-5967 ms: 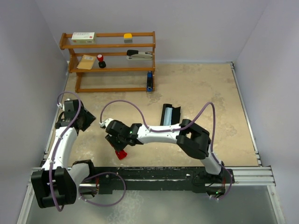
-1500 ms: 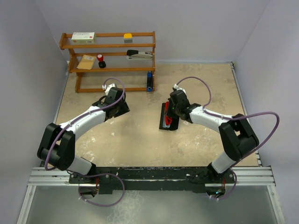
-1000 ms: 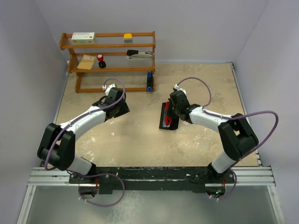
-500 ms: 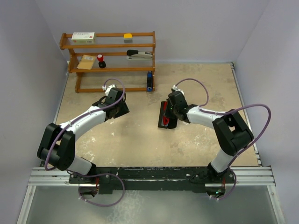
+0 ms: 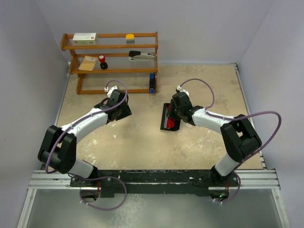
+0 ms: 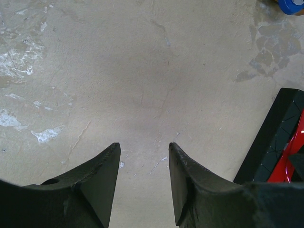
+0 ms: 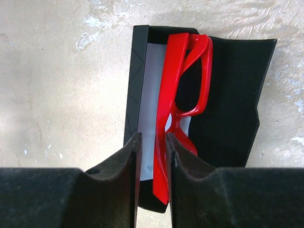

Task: Organize the sunglasses
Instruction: Place the sunglasses in the sunglasses case, then adjust the sunglasses in the sunglasses case.

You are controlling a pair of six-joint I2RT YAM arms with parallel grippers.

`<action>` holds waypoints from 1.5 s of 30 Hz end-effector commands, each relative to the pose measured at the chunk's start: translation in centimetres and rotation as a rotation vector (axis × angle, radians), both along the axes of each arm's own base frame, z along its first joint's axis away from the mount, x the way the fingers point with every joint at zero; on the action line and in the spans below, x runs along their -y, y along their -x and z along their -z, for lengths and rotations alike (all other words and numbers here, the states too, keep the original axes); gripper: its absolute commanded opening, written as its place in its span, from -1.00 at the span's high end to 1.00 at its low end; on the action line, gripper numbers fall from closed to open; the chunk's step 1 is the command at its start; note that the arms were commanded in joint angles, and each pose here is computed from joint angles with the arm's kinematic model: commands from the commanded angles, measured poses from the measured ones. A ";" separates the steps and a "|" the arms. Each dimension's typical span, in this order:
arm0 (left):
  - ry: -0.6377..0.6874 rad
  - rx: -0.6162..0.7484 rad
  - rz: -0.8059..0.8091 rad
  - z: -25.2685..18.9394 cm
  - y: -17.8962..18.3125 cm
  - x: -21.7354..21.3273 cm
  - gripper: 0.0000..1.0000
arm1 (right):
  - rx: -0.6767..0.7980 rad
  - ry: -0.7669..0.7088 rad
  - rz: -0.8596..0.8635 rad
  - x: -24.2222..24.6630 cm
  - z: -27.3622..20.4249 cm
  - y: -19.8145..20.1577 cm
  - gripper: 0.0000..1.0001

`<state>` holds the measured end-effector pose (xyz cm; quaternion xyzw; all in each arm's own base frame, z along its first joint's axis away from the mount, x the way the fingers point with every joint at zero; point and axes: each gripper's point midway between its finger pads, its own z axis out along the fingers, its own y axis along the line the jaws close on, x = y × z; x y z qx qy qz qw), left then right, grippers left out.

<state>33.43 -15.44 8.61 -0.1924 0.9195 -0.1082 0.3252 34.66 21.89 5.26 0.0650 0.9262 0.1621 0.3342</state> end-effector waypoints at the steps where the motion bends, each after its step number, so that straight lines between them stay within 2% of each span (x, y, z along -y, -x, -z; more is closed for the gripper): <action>1: 0.038 0.081 -0.002 -2.6 -1.3 1.0 0.14 | 0.046 0.018 0.005 0.7 -2.1 -0.5 0.41; 7: 0.043 0.087 0.017 -2.7 -1.5 1.8 0.20 | 0.037 0.030 -0.004 1.1 -2.2 0.2 0.40; 9: 0.049 0.097 0.031 -2.8 -1.8 2.3 0.29 | 0.043 0.038 0.001 1.4 -2.5 0.4 0.42; 12: 0.055 0.108 0.057 -2.9 -2.3 3.2 0.58 | 0.060 0.055 0.005 2.0 -3.1 0.5 0.47; 15: 0.067 0.110 0.090 -2.5 -2.8 4.5 1.00 | 0.078 0.074 0.008 2.4 -3.7 0.5 0.56; 26: 0.063 0.096 0.221 -0.2 -4.3 10.5 1.00 | 0.078 0.109 0.022 3.2 -3.4 0.3 1.00; 34: 0.086 0.087 0.300 0.8 -4.6 14.1 1.00 | 0.037 0.124 0.011 3.1 -1.2 0.1 1.00; 45: 0.125 0.065 0.383 1.9 -3.3 17.9 1.00 | 0.012 0.120 -0.005 2.3 0.5 -0.8 1.00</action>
